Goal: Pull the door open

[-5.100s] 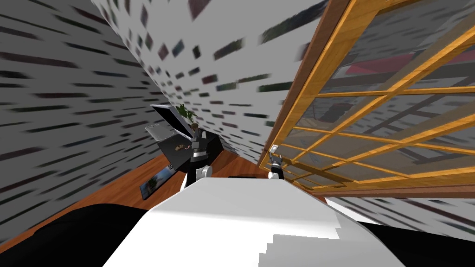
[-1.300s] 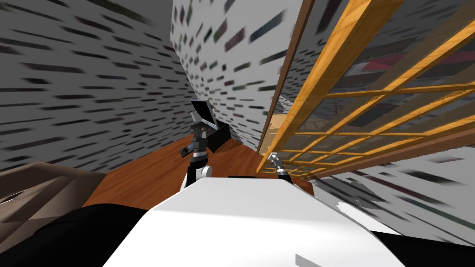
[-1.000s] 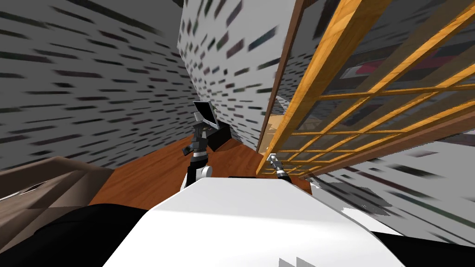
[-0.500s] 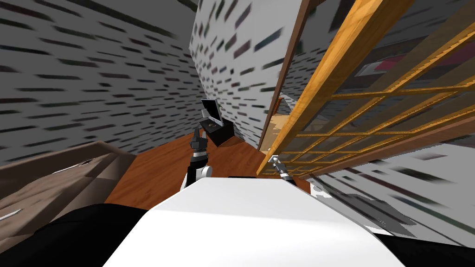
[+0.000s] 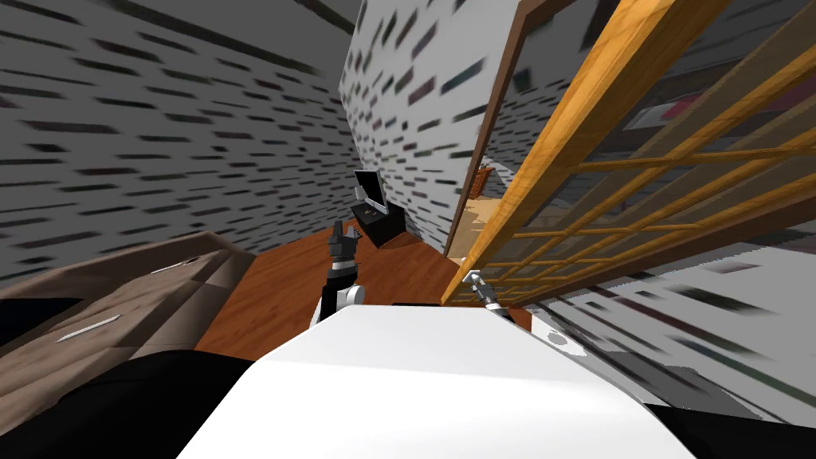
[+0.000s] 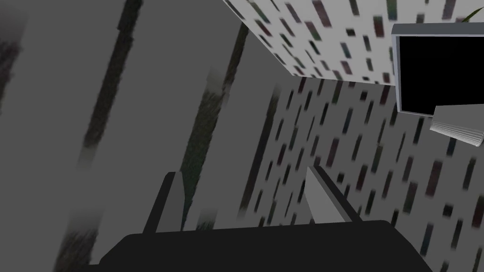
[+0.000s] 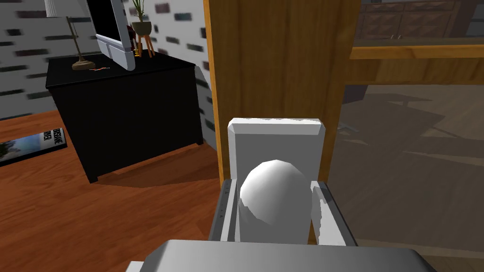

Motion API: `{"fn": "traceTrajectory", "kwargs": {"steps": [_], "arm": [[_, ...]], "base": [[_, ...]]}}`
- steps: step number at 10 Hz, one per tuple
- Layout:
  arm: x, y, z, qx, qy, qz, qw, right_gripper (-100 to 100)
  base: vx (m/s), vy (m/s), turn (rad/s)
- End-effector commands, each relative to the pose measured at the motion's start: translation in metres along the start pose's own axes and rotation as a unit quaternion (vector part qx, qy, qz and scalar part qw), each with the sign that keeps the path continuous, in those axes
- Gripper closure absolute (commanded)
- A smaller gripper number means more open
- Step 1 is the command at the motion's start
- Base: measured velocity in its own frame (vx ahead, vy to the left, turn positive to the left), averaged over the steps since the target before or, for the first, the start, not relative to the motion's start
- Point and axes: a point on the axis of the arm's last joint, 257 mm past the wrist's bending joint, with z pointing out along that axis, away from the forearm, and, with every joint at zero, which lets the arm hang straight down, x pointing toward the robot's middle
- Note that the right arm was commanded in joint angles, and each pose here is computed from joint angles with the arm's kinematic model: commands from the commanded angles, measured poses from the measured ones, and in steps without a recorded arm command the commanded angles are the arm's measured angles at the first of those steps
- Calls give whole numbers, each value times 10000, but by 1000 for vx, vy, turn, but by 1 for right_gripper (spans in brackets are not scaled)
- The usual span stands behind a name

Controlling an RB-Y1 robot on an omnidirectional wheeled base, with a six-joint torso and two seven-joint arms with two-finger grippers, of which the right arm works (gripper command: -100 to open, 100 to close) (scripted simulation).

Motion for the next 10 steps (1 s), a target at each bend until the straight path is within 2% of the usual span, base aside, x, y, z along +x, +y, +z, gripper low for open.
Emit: {"fn": "traceTrajectory", "kwargs": {"steps": [1, 6, 10], "arm": [[4, 9, -49, 36, 9, -3, 10000, 100], [22, 41, -248, 186, 37, -11, 9998, 100], [39, 59, -380, 290, 51, -10, 9996, 100]], "base": [[-115, -21, 146], [-208, -80, 162], [-181, -48, 119]]}}
